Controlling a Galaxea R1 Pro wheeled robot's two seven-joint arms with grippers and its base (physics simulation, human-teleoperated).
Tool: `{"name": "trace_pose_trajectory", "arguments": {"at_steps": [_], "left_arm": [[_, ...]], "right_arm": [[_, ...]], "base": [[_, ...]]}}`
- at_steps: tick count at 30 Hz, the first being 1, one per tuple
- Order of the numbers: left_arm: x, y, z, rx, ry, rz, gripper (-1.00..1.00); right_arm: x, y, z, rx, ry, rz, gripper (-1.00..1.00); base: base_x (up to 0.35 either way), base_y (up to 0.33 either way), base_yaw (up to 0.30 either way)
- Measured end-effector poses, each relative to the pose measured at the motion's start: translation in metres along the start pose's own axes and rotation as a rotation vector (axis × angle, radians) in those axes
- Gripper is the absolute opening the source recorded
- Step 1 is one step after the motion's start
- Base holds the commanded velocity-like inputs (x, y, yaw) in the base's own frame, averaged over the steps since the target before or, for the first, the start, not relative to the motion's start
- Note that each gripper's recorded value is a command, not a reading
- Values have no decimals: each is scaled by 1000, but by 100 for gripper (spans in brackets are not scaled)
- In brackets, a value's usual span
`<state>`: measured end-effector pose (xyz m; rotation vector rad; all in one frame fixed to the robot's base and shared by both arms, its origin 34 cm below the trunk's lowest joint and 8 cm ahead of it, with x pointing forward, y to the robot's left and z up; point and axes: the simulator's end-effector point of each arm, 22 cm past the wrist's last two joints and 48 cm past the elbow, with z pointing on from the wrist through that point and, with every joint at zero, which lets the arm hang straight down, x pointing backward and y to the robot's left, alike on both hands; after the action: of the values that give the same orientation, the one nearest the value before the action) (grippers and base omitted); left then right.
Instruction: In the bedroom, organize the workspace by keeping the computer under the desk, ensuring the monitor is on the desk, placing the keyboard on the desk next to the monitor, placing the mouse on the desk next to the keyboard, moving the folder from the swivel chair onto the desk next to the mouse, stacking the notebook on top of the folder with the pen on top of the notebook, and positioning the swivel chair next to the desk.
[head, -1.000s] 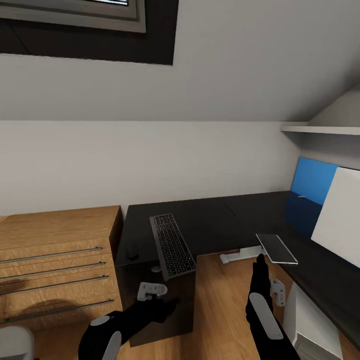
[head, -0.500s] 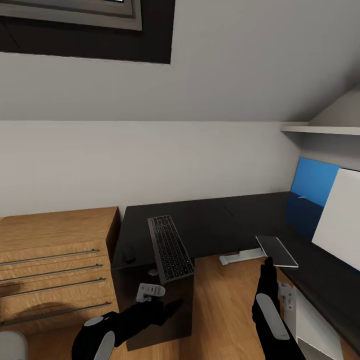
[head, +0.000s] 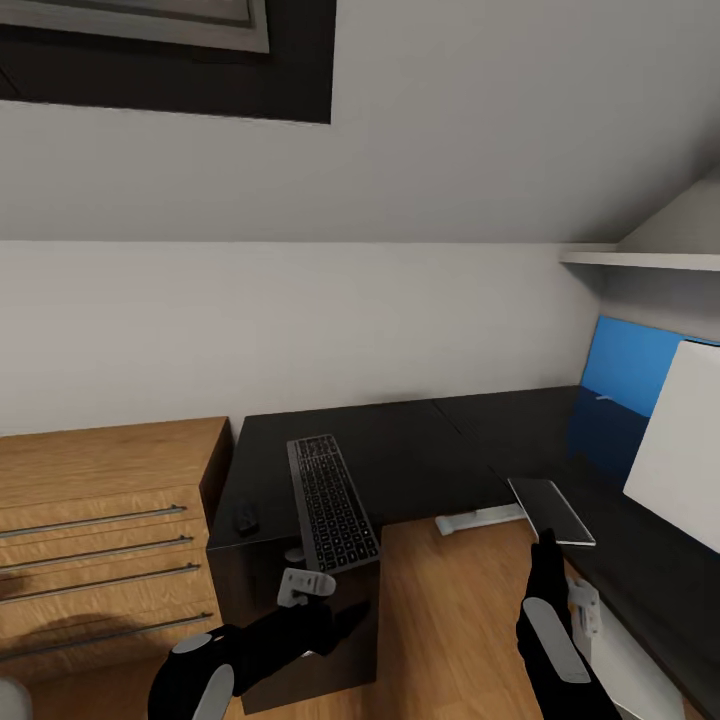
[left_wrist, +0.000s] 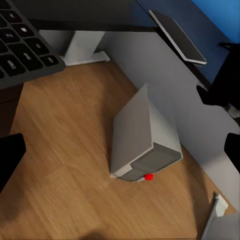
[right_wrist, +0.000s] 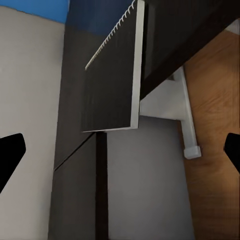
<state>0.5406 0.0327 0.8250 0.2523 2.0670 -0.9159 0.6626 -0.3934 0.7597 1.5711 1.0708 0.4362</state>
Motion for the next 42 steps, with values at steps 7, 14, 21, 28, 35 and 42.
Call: {"name": "trace_pose_trajectory", "arguments": {"at_steps": [7, 14, 21, 28, 35, 42], "left_arm": [[1, -2, 1, 5, 3, 3, 100], [7, -3, 4, 13, 2, 0, 100], [18, 2, 9, 16, 2, 0, 100], [28, 8, 13, 15, 1, 0, 100], [40, 15, 17, 14, 2, 1, 100], [48, 21, 19, 12, 2, 3, 100]], "right_arm": [[2, -8, 8, 24, 7, -23, 100], [-2, -11, 17, 22, 0, -32, 100], [0, -22, 20, 21, -1, -31, 100], [4, -33, 23, 13, 0, -31, 100], [7, -32, 25, -47, 0, -29, 100], [10, -28, 26, -112, 1, -31, 100]], "base": [[0, 0, 0], [0, 0, 0], [0, 0, 0], [0, 0, 0], [0, 0, 0], [0, 0, 0]]}}
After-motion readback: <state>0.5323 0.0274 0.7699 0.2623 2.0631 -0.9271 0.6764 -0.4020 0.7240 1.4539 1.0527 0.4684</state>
